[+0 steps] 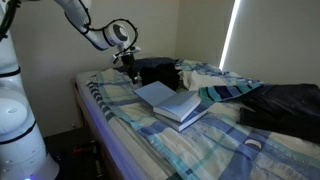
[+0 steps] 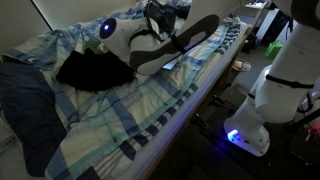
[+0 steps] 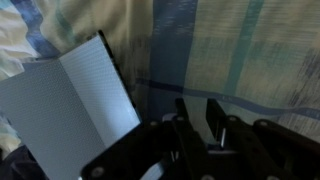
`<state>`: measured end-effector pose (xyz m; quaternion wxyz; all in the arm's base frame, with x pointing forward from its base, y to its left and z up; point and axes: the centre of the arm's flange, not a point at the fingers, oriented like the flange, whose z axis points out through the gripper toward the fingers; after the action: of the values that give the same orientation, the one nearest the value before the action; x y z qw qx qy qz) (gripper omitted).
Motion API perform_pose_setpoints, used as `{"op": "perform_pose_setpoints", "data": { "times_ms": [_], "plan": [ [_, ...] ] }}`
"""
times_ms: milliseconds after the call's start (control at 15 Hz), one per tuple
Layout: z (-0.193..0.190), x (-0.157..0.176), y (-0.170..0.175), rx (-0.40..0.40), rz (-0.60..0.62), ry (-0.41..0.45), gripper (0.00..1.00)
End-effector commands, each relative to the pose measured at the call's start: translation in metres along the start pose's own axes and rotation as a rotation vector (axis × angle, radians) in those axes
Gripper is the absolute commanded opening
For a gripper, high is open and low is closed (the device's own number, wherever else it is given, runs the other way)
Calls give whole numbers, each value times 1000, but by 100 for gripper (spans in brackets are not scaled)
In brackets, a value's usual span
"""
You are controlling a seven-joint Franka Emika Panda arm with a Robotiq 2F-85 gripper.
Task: Close the book
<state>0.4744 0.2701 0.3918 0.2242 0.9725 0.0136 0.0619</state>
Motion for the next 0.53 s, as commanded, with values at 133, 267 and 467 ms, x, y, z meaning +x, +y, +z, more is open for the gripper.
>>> {"op": "perform_pose_setpoints", "data": {
  "times_ms": [133, 267, 467],
  "plan": [
    [-1, 26, 11, -12, -39, 18, 1],
    [1, 29, 14, -18, -37, 12, 3],
    [2, 31, 15, -18, -31, 1, 5]
  ]
}}
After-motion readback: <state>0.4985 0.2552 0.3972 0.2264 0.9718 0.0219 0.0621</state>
